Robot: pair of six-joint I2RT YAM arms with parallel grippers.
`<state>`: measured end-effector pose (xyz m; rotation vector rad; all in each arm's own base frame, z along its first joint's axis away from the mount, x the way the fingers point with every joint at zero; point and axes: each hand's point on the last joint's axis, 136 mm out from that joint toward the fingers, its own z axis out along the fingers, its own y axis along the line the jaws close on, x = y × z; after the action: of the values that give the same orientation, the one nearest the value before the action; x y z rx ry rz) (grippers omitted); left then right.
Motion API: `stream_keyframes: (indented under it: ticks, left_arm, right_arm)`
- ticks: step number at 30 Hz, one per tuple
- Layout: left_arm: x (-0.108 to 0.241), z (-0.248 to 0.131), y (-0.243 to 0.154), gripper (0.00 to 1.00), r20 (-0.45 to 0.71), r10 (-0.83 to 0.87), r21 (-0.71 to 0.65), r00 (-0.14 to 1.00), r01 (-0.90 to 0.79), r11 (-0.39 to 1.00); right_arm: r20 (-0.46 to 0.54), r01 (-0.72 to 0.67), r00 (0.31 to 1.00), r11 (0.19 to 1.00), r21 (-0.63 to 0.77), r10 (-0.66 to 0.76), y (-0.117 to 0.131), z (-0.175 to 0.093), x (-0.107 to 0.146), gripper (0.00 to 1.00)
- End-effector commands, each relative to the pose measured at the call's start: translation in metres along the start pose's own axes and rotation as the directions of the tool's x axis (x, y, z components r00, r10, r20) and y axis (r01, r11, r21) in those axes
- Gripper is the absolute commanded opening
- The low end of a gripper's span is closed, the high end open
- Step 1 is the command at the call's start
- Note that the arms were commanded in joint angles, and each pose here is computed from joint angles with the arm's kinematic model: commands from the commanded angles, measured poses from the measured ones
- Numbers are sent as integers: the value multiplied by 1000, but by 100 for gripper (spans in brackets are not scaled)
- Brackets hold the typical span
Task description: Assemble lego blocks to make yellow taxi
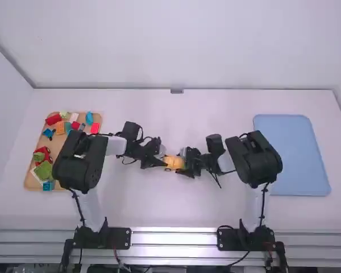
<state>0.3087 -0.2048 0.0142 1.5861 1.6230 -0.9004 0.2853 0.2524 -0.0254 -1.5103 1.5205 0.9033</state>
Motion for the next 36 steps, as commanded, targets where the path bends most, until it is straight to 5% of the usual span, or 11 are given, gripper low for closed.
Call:
stream_keyframes:
  ticks: [1,6,17,19,20,21,25,36]
  left_arm:
    - [-5,1,-5,2,-4,-12,8,1000,12,1000]
    - [-2,2,-7,2,-16,-26,10,1000,26,1000]
    - [9,7,-1,2,4,-13,-85,1000,13,996]
    - [9,7,-1,13,9,-13,-94,1000,13,996]
    - [8,7,0,30,15,-20,-97,1000,21,995]
    - [8,7,1,35,19,-30,-101,999,32,994]
    - [6,6,4,34,24,-43,-106,999,45,993]
    - [9,5,-11,6,-27,-26,-16,999,26,1000]
  right_arm:
    - [-23,15,1000,1000,15,-15,-5,3,3,52]
    - [-20,12,1000,1000,11,-12,-4,3,4,34]
    - [-19,-9,1000,1000,11,9,-4,3,3,29]
    - [-19,-8,1000,1000,10,8,-3,3,3,29]
    - [-19,-8,1000,1000,11,8,-3,3,3,29]
    - [-18,-8,1000,1000,11,8,-4,3,3,29]
    - [-18,-8,1000,1000,11,8,-4,3,3,29]
    - [-18,-5,1000,1000,6,5,-8,4,0,27]
